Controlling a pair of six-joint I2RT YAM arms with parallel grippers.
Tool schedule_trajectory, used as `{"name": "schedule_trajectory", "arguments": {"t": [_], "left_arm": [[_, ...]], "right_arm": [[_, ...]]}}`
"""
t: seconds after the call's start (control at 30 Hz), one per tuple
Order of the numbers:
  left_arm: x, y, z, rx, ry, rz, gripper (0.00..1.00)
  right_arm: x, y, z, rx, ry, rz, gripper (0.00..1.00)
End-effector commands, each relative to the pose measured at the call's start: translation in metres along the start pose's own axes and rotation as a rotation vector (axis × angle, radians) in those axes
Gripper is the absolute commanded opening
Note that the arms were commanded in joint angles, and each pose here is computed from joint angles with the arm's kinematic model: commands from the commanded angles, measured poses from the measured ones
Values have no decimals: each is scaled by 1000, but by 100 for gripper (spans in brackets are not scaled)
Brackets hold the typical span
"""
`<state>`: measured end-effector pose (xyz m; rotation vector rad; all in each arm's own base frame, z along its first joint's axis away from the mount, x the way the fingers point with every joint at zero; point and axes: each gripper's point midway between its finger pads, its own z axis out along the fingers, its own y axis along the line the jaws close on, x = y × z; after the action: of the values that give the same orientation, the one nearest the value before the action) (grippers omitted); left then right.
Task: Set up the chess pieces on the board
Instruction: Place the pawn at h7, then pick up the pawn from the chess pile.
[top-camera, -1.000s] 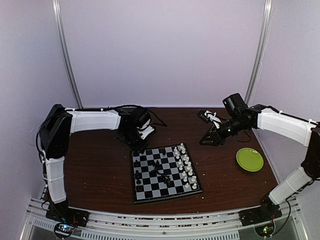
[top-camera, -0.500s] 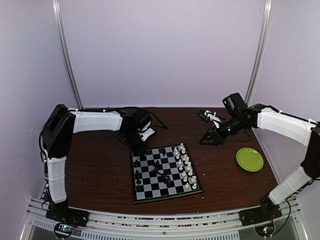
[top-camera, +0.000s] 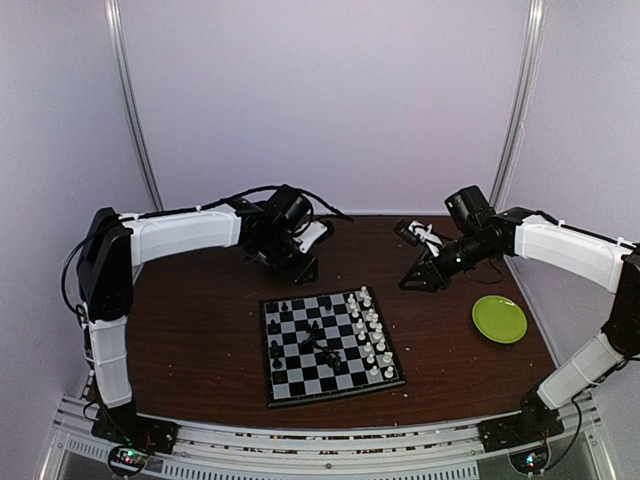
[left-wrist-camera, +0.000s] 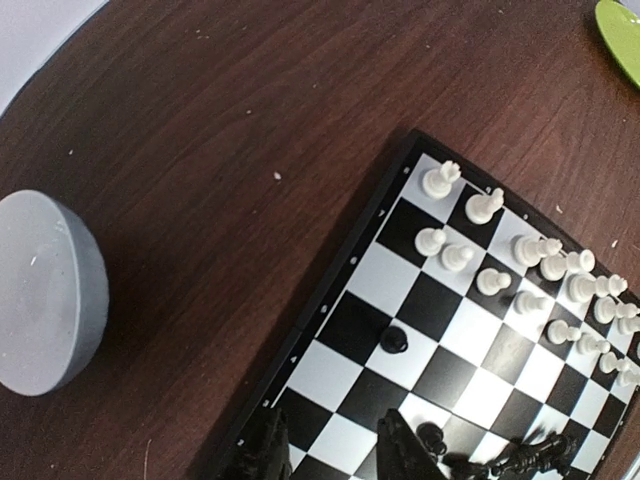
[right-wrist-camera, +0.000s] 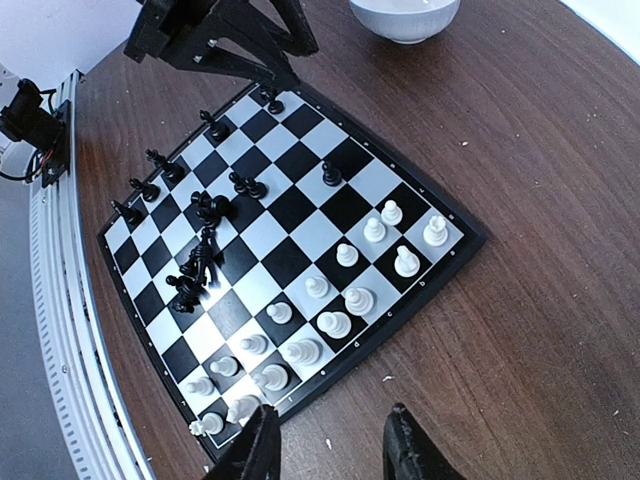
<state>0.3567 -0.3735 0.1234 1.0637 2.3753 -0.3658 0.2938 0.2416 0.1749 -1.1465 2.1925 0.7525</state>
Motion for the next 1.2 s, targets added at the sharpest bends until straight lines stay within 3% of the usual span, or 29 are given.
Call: {"name": "schedule_trajectory", "arguments": {"t": [0.0, 0.47, 1.17], "left_arm": [[-11, -19, 22, 61, -26, 5, 31], [9, -41, 79, 145, 68, -2, 27], [2, -32, 56, 85, 56, 18, 4]], "right_arm": [[-14, -4, -14, 40, -40, -20, 36], [-13, -6, -18, 45, -50, -20, 36], [-10, -7, -12, 30, -34, -7, 36]]}}
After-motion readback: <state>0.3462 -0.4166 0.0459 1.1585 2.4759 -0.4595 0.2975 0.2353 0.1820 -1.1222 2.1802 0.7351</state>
